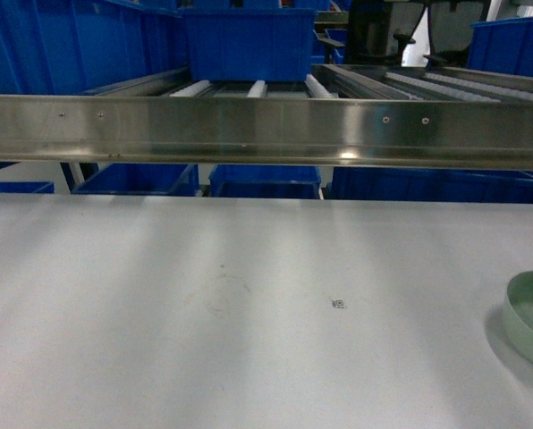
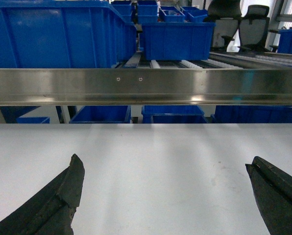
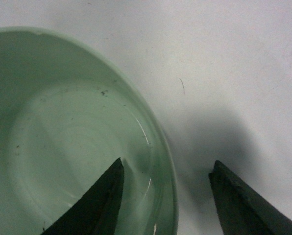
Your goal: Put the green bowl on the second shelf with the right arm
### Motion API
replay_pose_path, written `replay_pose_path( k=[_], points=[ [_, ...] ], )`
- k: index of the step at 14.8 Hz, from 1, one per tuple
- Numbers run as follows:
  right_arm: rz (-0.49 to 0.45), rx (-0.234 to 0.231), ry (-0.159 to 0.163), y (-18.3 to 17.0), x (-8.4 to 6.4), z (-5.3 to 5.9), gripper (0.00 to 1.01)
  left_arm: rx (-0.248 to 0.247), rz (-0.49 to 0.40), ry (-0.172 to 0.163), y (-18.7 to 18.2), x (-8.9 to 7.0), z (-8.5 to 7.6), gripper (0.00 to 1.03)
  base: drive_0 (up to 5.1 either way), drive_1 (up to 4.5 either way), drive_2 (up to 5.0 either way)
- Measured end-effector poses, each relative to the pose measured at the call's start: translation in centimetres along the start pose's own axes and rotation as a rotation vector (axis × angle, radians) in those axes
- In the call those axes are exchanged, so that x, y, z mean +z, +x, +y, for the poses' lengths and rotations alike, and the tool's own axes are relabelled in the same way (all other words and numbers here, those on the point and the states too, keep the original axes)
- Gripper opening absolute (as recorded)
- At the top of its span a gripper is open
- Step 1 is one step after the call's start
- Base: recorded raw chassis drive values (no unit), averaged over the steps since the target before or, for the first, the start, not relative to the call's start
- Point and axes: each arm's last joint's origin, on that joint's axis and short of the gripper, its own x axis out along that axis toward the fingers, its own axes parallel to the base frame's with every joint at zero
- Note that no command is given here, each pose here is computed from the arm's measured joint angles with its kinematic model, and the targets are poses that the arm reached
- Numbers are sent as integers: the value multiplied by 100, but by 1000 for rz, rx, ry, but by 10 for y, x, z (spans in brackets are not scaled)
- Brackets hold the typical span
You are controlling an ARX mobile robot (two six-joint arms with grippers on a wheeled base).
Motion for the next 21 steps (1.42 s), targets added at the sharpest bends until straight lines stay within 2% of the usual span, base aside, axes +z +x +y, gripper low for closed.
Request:
replay_pose_path(
  k=[2, 4, 5, 6, 7, 8, 9, 11, 12, 13, 14, 15, 17, 18, 21],
  points=[
    [-2, 6, 11, 0, -3, -1, 36, 0, 0, 0, 0, 0, 0, 98, 0, 0, 0],
    [2, 14, 7, 0, -6, 0, 16, 0, 0, 0, 0, 0, 0, 98, 0, 0, 0],
    [-32, 28, 1, -3, -6, 1, 4, 0, 0, 0, 0, 0, 0, 98, 0, 0, 0],
    [-93, 5, -42, -10, -9, 5, 2, 0, 0, 0, 0, 0, 0, 98, 0, 0, 0],
    [-166, -13, -119, -24, -15, 9, 2, 0, 0, 0, 0, 0, 0, 98, 0, 0, 0],
    [-242, 15, -213, -48, -17, 20, 2, 0, 0, 0, 0, 0, 0, 98, 0, 0, 0],
    [-351, 84, -310, -82, -9, 40, 2, 0, 0, 0, 0, 0, 0, 98, 0, 0, 0],
    [-601, 251, -463, -166, 5, 82, 2, 0, 0, 0, 0, 0, 0, 98, 0, 0, 0],
    [-724, 313, -523, -204, 4, 91, 2, 0, 0, 0, 0, 0, 0, 98, 0, 0, 0],
    [-821, 295, -555, -221, 2, 91, 2, 0, 0, 0, 0, 0, 0, 98, 0, 0, 0],
    [-852, 264, -603, -230, 0, 88, 2, 0, 0, 0, 0, 0, 0, 98, 0, 0, 0],
    [-842, 243, -635, -226, -3, 85, 2, 0, 0, 0, 0, 0, 0, 98, 0, 0, 0],
    [-777, 208, -648, -208, -3, 76, 2, 0, 0, 0, 0, 0, 0, 98, 0, 0, 0],
    [-751, 191, -631, -203, 1, 68, 2, 0, 0, 0, 0, 0, 0, 98, 0, 0, 0],
    [-703, 194, -532, -198, 19, 46, 2, 0, 0, 0, 0, 0, 0, 98, 0, 0, 0]
  ],
)
